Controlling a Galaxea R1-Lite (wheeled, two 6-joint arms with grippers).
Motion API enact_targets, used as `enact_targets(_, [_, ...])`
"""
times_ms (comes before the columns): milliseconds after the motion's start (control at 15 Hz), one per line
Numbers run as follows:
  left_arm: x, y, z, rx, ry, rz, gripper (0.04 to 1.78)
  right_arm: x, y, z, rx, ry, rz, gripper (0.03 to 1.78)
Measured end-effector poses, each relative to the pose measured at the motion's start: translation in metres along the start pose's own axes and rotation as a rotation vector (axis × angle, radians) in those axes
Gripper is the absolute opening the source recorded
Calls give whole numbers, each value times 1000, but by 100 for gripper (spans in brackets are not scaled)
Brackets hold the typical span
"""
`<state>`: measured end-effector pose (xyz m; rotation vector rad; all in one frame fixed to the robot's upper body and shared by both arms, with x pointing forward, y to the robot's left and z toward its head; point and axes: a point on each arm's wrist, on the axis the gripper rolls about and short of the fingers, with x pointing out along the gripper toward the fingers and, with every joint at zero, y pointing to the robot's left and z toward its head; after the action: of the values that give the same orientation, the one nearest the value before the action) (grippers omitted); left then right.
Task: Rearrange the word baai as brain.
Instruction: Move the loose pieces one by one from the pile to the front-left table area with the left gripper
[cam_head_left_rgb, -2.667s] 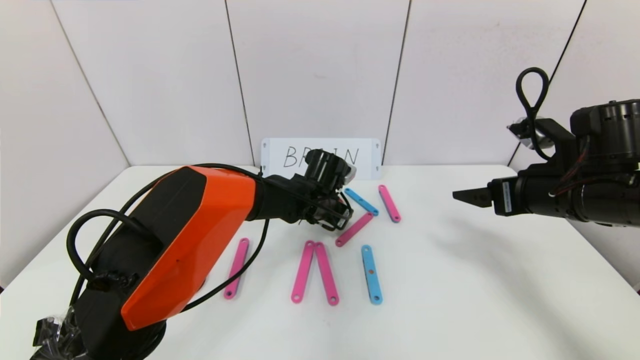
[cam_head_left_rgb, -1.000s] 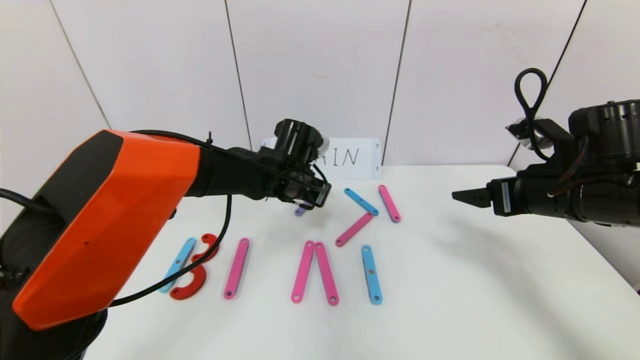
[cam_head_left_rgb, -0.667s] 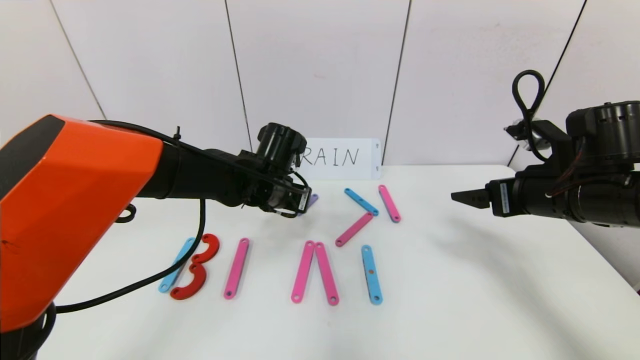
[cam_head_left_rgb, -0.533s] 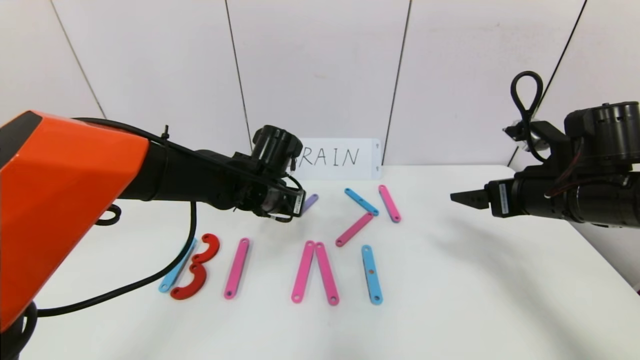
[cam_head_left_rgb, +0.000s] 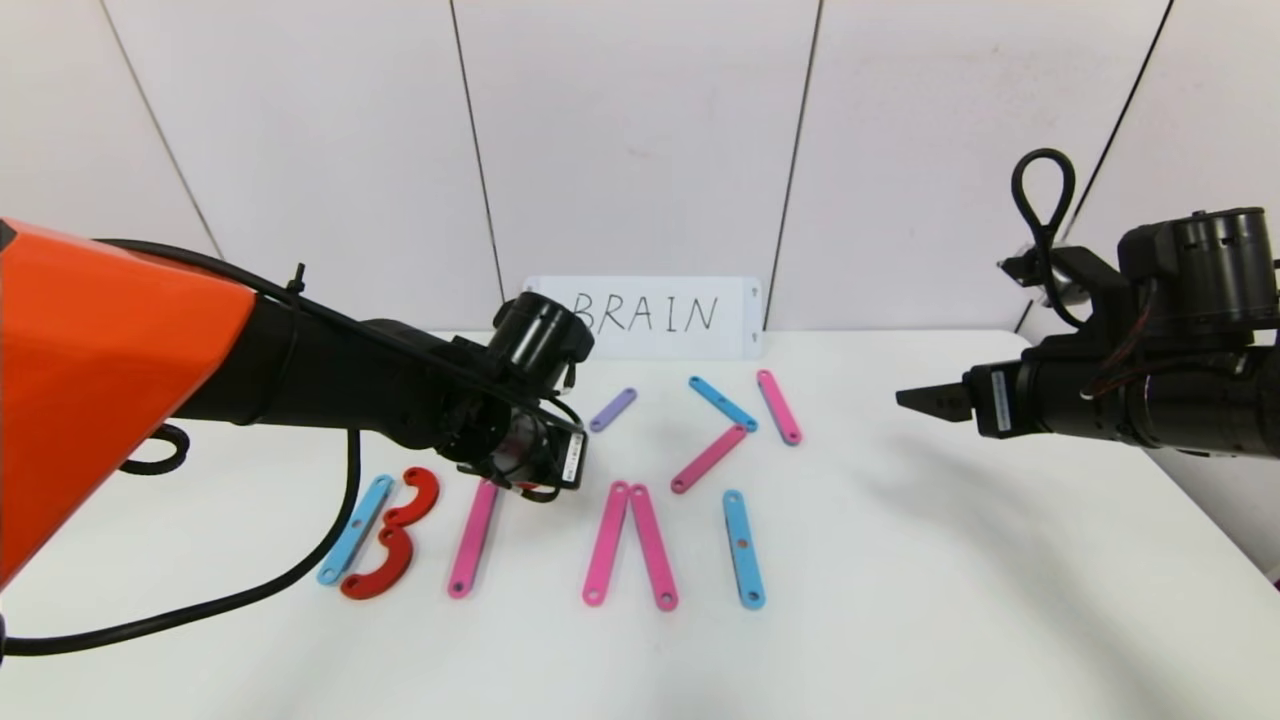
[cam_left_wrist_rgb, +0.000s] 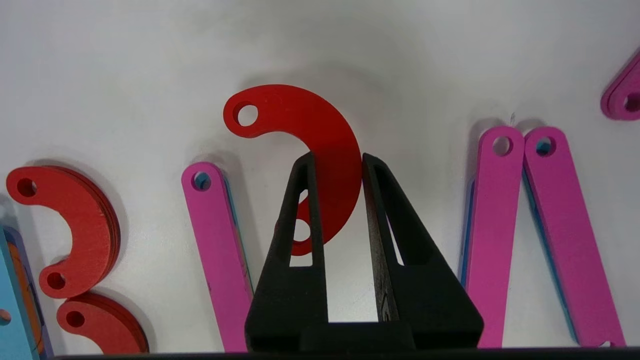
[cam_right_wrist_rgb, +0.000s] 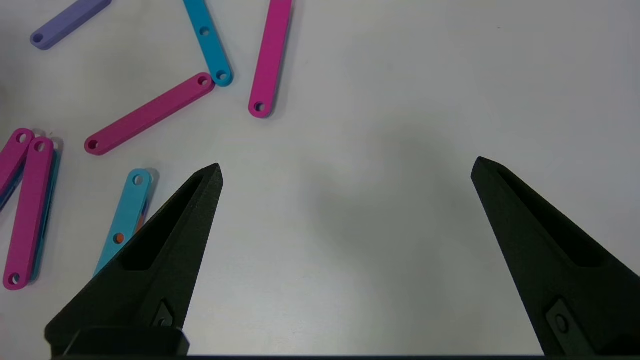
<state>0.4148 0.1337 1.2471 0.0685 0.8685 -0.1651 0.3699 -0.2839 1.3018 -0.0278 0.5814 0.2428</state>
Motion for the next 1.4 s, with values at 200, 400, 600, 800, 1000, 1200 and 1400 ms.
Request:
enact_targets(200, [1,2,-8,17,32,-12,29,1,1,-1,-1,5,1,174])
enact_targets(400, [-1,3,-13,55,52,-43,29,3,0,-1,-1,8,0,174])
enact_targets(600, [-2,5,-16,107,41,-47,29,4,0,-1,-1,10,-1,174])
enact_targets(800, [-1,7,-21,154,44,-64,29,4,1,-2,-2,12,0,174])
enact_targets(1000, [-1,11,-23,187,59,-109,29,4,1,-2,-2,14,0,174])
enact_targets(1200, [0,14,-20,185,51,-107,29,4,1,-2,-2,14,0,174])
enact_targets(1400, [4,17,-18,194,44,-101,29,4,1,-2,-2,14,1,174])
